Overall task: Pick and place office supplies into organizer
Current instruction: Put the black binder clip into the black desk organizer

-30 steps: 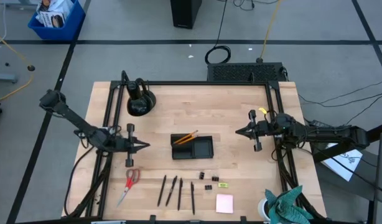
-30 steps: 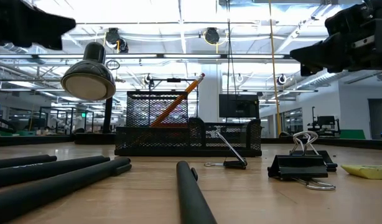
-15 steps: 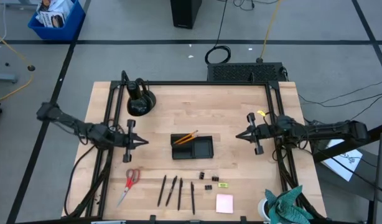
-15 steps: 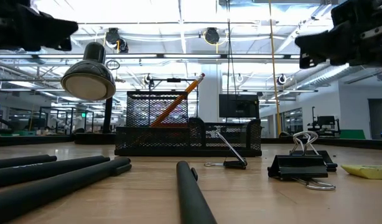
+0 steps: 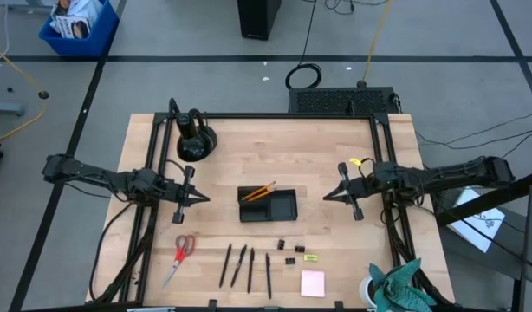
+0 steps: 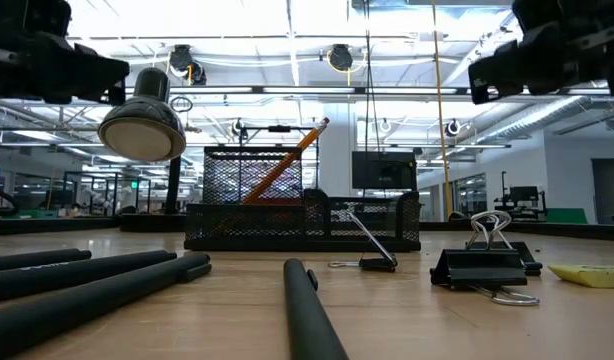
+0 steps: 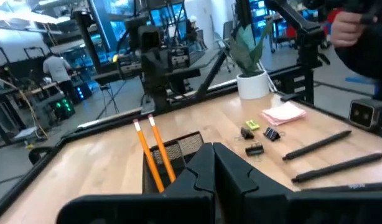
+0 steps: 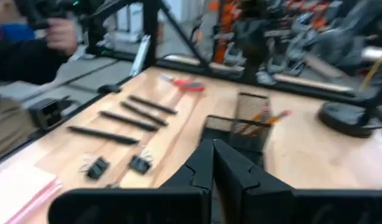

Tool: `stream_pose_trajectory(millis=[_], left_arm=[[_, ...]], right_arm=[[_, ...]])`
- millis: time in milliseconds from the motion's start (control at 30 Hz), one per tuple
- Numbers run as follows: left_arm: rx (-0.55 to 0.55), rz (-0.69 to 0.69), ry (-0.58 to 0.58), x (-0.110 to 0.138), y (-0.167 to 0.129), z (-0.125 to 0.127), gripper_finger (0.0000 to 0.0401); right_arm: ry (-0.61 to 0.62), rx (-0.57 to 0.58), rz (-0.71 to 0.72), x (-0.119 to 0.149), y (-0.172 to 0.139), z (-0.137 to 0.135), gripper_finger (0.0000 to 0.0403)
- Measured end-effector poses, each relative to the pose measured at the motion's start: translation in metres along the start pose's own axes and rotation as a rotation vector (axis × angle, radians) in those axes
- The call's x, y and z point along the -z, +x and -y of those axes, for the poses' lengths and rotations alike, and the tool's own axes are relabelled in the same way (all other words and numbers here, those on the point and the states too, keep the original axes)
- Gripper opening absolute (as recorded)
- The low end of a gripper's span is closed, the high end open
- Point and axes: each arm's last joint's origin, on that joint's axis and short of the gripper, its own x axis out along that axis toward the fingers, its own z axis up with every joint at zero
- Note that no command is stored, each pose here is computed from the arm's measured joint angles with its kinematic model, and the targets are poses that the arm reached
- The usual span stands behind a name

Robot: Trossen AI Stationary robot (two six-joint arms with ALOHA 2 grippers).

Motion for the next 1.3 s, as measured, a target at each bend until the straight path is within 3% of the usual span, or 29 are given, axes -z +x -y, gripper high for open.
stream_pose_trajectory(millis=[233, 400, 533, 733, 967, 1300], left_arm=[[-0.037, 0.144, -0.022, -0.014, -0.001, -0.003, 0.0011], [-0.039, 0.145, -0.022, -0.014, -0.001, -0.003, 0.0019], [-0.067, 0.138, 0.0, -0.014, -0.001, -0.004, 0.002], [-0.22, 0.101, 0.005, -0.013, -0.001, -0.008, 0.0021], [-0.296, 0.092, -0.035, -0.013, -0.002, -0.011, 0.0021], [-0.298, 0.098, -0.043, -0.013, -0.002, -0.011, 0.0021]], right_arm=[[-0.037, -0.047, -0.137, -0.02, 0.028, -0.026, 0.0004], [0.032, -0.098, -0.234, -0.028, 0.054, -0.045, 0.0012], [0.139, -0.103, -0.357, -0.014, 0.077, -0.057, 0.0058], [0.289, -0.032, -0.526, 0.019, 0.096, -0.063, 0.0143], [0.3, -0.091, -0.472, 0.022, 0.108, -0.064, 0.0184], [0.325, -0.154, -0.451, 0.031, 0.119, -0.072, 0.0166]])
